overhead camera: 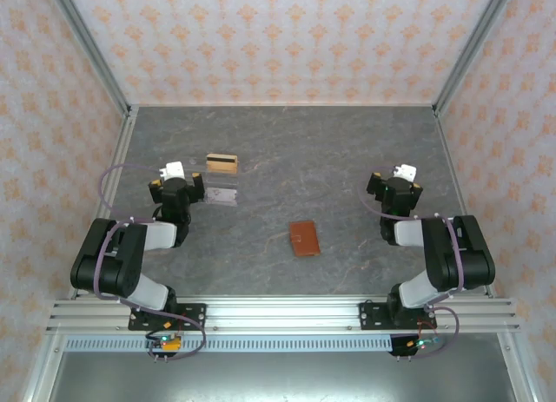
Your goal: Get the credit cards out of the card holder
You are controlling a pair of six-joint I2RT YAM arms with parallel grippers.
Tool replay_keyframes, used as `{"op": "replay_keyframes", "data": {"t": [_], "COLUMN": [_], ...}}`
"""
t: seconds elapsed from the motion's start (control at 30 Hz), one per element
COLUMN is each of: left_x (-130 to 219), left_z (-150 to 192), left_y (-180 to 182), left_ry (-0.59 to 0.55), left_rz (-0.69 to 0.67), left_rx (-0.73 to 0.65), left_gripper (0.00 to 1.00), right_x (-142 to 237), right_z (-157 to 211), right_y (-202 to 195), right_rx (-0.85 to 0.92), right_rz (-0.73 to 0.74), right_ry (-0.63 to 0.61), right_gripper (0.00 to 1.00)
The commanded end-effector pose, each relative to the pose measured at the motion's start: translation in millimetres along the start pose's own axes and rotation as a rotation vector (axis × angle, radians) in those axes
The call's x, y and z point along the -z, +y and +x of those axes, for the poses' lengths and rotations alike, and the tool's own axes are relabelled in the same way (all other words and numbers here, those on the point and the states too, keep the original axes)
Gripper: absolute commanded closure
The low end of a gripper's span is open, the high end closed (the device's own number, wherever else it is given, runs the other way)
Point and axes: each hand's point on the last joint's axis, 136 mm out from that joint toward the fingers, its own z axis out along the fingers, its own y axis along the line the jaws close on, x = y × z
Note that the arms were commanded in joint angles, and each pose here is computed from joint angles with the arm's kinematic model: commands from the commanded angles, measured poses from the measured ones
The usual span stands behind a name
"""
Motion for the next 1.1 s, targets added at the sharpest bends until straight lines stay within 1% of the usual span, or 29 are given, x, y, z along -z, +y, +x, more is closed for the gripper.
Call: {"op": "replay_keyframes", "data": {"t": [0.0,0.77,0.97,1.07], "left_x": [-0.6,-0.9,-1.1,1.0], "left_z": [-6.7,-7.1,-6.8,-11.3], "left_y": [1.9,1.8,-0.2,1.1], "left_ry": [-0.020,-0.019,-0.018,-0.018], "left_rz": [-0.022,-0.019,0.007,0.008], "left_rx": [0.001,0.005,0.008,0.012], "left_gripper": [0.00,0.00,0.00,0.00], "right_x": [-3.3,-3.5,-2.4,2.3], "right_z": [-7.2,-7.5,-7.8,-17.7], "right_y": [2.0,1.9,2.1,1.7], "right_rx": [-0.020,-0.022,-0.027,-0.028], "right_rz": [-0.005,-0.004,-0.017,-0.017], "right_ry": [-0.010,-0.010,-0.014,-0.023], "right_gripper": [0.01,0.01,0.01,0.01]}}
